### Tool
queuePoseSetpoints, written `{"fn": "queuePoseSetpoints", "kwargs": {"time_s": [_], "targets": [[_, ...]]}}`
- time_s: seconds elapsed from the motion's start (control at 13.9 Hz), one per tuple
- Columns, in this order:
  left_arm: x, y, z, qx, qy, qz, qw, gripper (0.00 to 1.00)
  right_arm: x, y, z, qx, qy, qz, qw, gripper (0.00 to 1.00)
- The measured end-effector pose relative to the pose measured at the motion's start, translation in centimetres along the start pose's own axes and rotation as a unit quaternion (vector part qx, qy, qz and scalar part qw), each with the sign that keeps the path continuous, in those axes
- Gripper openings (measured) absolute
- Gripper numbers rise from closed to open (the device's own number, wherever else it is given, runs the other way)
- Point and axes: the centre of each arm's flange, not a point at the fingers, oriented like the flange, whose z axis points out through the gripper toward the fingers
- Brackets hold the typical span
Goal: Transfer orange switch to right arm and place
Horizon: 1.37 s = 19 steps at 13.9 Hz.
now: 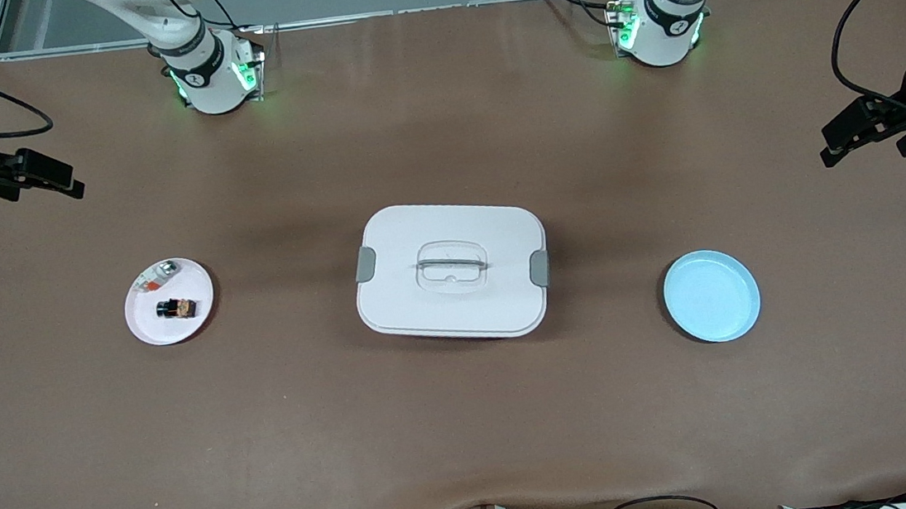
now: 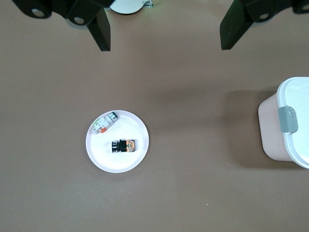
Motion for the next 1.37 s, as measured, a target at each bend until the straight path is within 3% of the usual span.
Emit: {"fn": "queuePoseSetpoints", "kwargs": {"time_s": [1.37], "targets": [[0.0,0.0,0.0,0.000,0.000,0.000,1.000,1.00,-0.3,0.7,0.3,0.007,-0.002,0.002,1.000,1.00]]}}
